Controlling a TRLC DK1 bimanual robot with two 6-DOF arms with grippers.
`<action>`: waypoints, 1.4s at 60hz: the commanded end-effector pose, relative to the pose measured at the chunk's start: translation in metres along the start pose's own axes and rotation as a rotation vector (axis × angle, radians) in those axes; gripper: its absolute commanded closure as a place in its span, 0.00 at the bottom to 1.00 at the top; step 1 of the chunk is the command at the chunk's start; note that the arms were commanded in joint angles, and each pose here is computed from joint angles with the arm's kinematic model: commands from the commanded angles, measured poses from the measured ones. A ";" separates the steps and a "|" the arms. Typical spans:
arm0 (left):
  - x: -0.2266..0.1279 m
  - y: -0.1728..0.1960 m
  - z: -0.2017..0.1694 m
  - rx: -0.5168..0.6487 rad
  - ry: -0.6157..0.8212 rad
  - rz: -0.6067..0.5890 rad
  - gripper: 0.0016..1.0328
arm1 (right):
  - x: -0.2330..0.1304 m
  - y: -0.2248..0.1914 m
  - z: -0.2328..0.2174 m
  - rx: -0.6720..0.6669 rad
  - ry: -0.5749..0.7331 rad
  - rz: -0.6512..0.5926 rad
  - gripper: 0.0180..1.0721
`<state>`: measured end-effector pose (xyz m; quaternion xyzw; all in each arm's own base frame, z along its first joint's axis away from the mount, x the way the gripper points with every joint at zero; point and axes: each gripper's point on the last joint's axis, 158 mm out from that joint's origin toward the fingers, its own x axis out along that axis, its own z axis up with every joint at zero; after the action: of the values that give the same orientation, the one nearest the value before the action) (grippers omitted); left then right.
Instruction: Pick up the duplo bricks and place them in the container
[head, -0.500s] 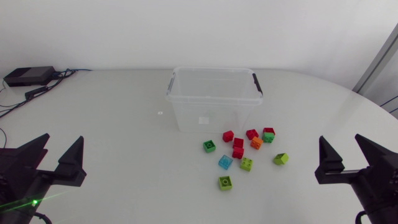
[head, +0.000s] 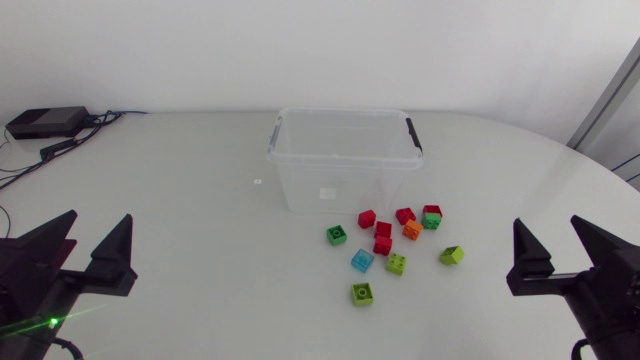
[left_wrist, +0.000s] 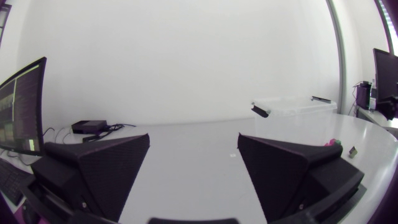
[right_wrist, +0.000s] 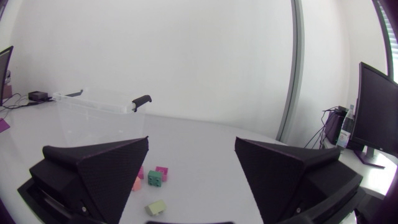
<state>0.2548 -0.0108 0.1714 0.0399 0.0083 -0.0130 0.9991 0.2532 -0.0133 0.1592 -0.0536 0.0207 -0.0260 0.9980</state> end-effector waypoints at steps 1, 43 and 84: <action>0.006 0.001 0.026 -0.025 -0.009 -0.003 0.04 | -0.001 0.001 0.008 0.005 -0.022 0.007 0.05; 0.109 -0.122 -0.032 0.264 0.600 -0.381 0.07 | 0.050 0.000 -0.018 0.053 0.380 0.090 0.05; 0.098 -0.299 -0.135 0.492 0.890 -1.048 0.08 | 0.027 0.013 -0.101 0.111 0.789 0.357 0.05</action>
<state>0.3351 -0.2862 0.0107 0.2569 0.4435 -0.4536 0.7291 0.2754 -0.0106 0.0674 0.0368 0.3790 0.1068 0.9185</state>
